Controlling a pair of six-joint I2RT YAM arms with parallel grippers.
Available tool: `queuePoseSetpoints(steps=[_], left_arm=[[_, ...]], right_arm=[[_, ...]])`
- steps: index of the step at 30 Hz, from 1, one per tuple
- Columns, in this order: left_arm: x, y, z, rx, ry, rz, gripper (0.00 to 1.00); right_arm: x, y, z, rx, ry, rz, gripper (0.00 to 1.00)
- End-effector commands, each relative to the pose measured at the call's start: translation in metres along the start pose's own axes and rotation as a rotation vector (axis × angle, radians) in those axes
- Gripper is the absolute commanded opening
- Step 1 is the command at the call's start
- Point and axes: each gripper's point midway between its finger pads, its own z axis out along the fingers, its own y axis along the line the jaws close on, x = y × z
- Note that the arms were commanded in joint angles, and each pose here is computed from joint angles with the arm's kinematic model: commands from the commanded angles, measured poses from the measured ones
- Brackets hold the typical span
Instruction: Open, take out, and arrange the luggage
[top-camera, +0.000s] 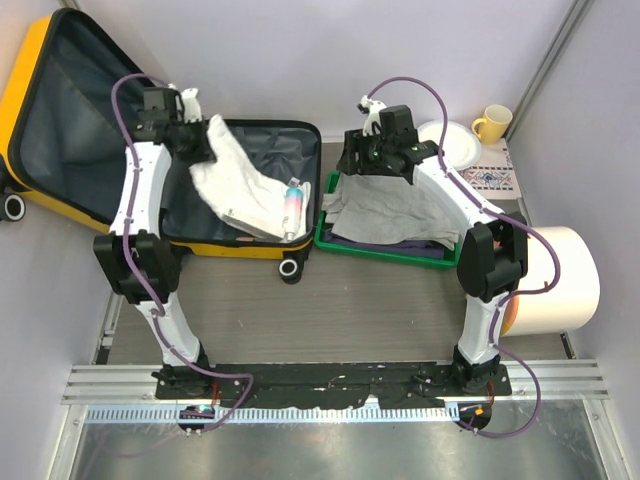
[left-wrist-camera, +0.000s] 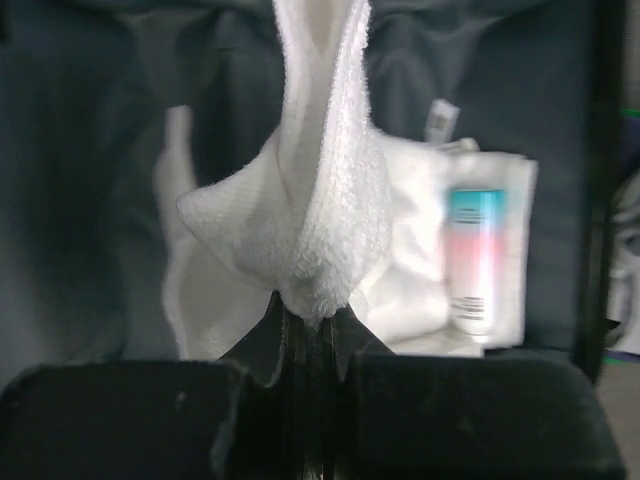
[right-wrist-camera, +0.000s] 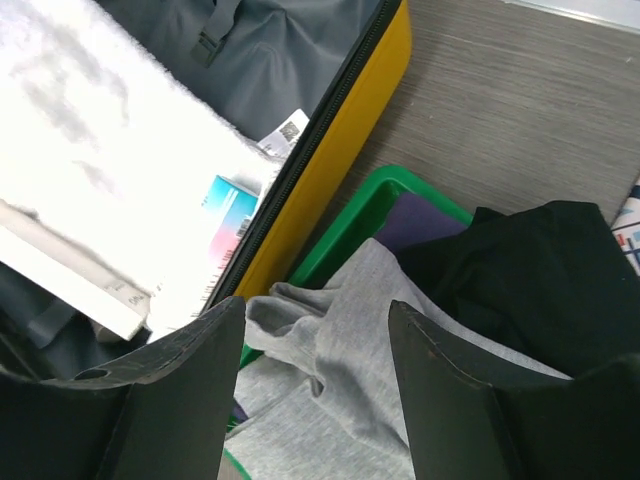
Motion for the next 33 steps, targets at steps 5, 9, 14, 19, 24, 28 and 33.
queuePoseSetpoints(steps=[5,9,14,19,24,28,33], left_arm=[[0.019,-0.155,-0.003,0.335,0.055,0.089,0.0],[0.044,-0.213,0.012,0.428,0.1,0.128,0.0],[0.081,-0.295,0.027,0.554,0.133,0.254,0.0],[0.111,-0.338,0.022,0.634,0.159,0.373,0.0],[0.123,-0.346,0.018,0.664,0.139,0.414,0.0],[0.122,-0.353,0.02,0.681,0.083,0.435,0.0],[0.127,-0.351,0.028,0.664,0.073,0.461,0.04]], right_arm=[[-0.041,0.017,-0.03,-0.122,-0.089,0.186,0.68],[-0.027,0.003,-0.036,-0.134,-0.047,0.291,0.68],[-0.011,-0.01,-0.044,-0.13,-0.016,0.382,0.68],[0.009,-0.019,-0.044,-0.112,0.021,0.434,0.68],[0.022,-0.007,-0.045,-0.181,0.055,0.53,0.69],[0.018,0.001,-0.043,-0.241,0.047,0.601,0.7],[0.002,0.003,-0.054,-0.266,0.023,0.625,0.72]])
